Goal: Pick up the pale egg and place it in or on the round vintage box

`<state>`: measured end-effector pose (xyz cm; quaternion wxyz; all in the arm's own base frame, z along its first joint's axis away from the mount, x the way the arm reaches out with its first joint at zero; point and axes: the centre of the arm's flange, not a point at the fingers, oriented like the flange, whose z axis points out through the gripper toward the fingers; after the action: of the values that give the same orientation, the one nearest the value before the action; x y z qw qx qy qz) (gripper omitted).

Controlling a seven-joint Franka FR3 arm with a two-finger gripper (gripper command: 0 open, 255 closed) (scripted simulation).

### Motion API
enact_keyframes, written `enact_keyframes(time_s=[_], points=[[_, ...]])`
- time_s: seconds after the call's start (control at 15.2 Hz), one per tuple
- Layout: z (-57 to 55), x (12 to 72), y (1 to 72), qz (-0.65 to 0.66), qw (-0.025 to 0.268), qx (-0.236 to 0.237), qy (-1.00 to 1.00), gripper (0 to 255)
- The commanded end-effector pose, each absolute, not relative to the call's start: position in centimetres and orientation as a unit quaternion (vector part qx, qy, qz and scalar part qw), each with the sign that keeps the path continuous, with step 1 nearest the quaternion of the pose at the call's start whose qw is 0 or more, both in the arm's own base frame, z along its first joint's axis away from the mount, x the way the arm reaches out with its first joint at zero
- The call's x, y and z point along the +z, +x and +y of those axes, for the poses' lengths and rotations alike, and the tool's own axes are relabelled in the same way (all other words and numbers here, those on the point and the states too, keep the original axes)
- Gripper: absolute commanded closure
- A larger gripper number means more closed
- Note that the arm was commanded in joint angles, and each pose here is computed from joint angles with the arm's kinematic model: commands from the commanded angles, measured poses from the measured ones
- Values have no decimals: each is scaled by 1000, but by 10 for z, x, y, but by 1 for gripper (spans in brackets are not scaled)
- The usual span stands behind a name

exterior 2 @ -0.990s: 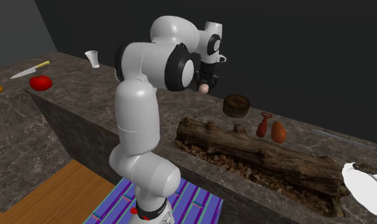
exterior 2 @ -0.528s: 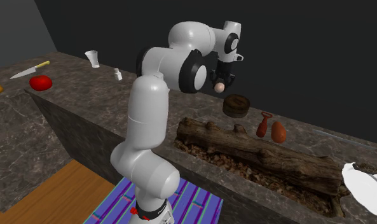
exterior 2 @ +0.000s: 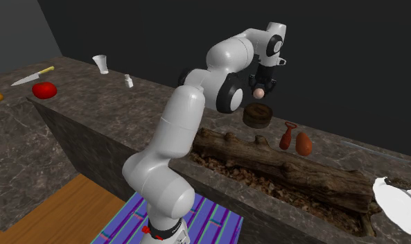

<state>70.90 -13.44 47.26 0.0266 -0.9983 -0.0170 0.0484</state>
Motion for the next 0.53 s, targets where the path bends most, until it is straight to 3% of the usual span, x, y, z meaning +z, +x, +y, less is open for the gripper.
enact_keyframes(time_s=[0.0, 0.46], points=[[-149, 474, 716, -18, 27, 49, -998, 255], [-149, 437, 716, -18, 27, 49, -998, 255]])
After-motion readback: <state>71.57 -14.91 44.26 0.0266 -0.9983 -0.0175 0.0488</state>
